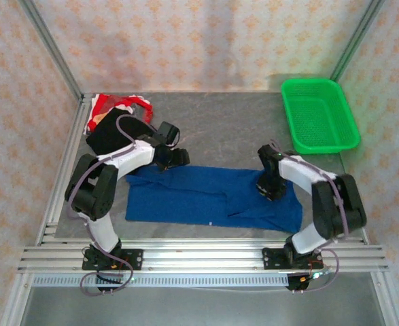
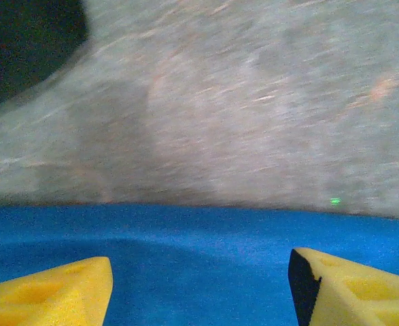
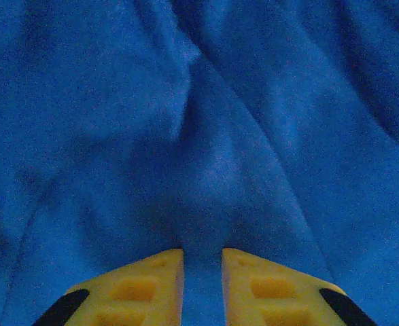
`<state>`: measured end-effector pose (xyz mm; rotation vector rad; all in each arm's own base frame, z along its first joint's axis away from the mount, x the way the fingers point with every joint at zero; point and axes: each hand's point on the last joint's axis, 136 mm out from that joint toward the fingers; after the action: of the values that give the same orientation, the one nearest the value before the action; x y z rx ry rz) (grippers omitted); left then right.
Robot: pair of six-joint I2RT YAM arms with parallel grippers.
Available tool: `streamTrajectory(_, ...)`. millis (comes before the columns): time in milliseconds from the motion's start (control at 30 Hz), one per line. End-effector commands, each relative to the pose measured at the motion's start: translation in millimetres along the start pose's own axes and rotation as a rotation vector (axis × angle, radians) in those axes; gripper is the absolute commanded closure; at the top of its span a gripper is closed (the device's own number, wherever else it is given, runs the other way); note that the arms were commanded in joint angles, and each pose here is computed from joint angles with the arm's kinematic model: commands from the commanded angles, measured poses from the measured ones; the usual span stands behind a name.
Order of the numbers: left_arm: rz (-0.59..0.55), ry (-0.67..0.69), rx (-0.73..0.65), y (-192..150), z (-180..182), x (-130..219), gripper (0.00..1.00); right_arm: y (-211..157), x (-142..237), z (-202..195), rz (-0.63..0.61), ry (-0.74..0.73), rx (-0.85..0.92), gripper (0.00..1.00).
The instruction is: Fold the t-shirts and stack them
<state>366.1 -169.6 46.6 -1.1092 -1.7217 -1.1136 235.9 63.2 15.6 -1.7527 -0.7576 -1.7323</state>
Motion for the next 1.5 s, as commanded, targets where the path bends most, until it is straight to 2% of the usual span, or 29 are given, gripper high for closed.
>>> streamTrajectory(0,0.068,0.079,0.087,-19,40,-13,0.30,32,1,38,-0.088,0.064,0.026,0.79)
streamTrajectory(167,0.086,0.132,0.128,-23,65,-18,0.31,64,3,87,-0.103,0.053,0.121,0.80)
streamTrajectory(367,0.080,0.215,0.149,-22,87,-8,0.31,118,10,161,-0.144,0.126,0.176,0.78)
streamTrajectory(467,0.082,0.201,0.151,-20,83,-5,0.31,135,34,184,-0.166,0.192,0.190,0.73)
streamTrajectory(567,0.073,0.140,0.159,-19,70,-2,0.31,132,63,196,-0.165,0.260,0.251,0.70)
streamTrajectory(767,0.003,0.061,0.152,4,48,20,0.30,96,73,187,-0.060,0.282,0.311,0.66)
streamTrajectory(1000,-0.053,0.014,0.138,18,31,38,0.29,46,34,193,0.080,0.293,0.353,0.71)
streamTrajectory(1200,-0.029,0.047,0.143,5,43,29,0.29,32,14,168,0.091,0.198,0.369,0.74)
streamTrajectory(1467,-0.021,0.080,0.144,-6,55,25,0.30,20,22,113,0.040,0.119,0.317,0.74)
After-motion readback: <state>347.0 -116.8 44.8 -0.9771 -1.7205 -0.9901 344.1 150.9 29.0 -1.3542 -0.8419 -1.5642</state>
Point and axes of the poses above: each hand's point on the last joint's axis, 136 mm out from that joint toward the fingers, its own x axis back along the fingers, its own z axis along the line the jaws close on, y = z × x, and after that the axes turned 3 degrees about -x, right-handed
